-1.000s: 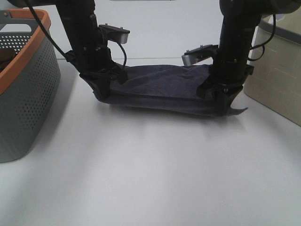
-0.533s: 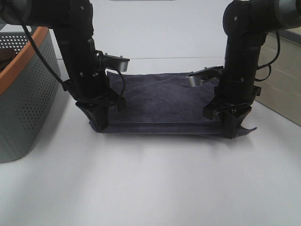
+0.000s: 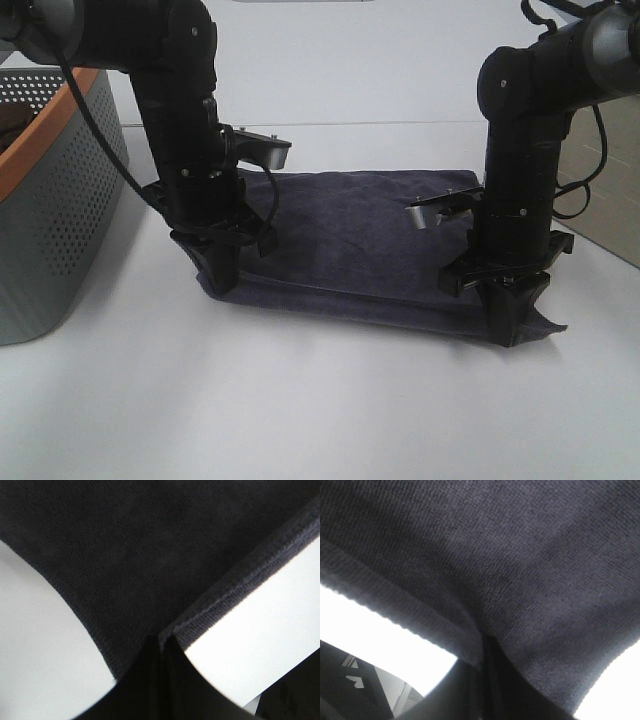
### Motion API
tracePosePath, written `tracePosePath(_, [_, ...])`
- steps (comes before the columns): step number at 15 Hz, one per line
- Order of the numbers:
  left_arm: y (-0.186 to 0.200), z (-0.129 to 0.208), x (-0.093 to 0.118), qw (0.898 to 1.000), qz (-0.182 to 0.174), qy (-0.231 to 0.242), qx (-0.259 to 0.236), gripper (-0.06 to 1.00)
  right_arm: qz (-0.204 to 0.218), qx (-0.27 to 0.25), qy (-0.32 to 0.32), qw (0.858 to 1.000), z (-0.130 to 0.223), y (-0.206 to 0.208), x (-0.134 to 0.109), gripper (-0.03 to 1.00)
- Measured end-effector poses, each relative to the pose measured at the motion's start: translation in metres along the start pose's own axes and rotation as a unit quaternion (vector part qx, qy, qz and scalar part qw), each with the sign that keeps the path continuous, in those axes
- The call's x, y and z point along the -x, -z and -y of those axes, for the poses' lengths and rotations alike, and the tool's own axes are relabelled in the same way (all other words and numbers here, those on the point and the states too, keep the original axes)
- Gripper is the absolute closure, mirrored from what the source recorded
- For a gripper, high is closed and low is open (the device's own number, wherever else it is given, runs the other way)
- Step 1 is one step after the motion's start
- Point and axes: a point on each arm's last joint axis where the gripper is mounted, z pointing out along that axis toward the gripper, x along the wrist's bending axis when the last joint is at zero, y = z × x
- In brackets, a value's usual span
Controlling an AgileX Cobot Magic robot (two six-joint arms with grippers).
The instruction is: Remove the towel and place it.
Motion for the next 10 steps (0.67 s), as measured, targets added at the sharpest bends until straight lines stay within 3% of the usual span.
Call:
tracePosePath(3, [-0.012,0.010,-0.002,1.000,-0.004,0.001,-0.030,0.94,0.000,-0.005,-0.007,1.000,0.001,-0.001,0.000,0.93])
tracePosePath(4, [-0.013,0.012,-0.004,0.999,-0.010,-0.002,-0.036,0.94,0.005,-0.006,-0.014,1.000,0.002,0.000,0.001,0.83])
tracePosePath(5, [-0.013,0.012,-0.005,0.999,-0.014,-0.004,-0.039,0.94,0.000,0.006,-0.032,0.999,0.005,0.007,-0.002,0.56])
tracePosePath(6, [-0.013,0.012,-0.005,0.999,-0.014,-0.004,-0.039,0.94,-0.006,0.016,-0.042,0.999,0.007,0.012,-0.005,0.45])
tracePosePath(8, [-0.013,0.012,-0.005,0.999,-0.014,-0.004,-0.039,0.94,-0.009,0.044,-0.047,0.998,0.014,0.028,-0.011,0.36])
tracePosePath(10, [-0.013,0.012,-0.005,0.999,-0.014,-0.004,-0.040,0.94,-0.006,0.071,-0.050,0.996,0.023,0.044,-0.016,0.34])
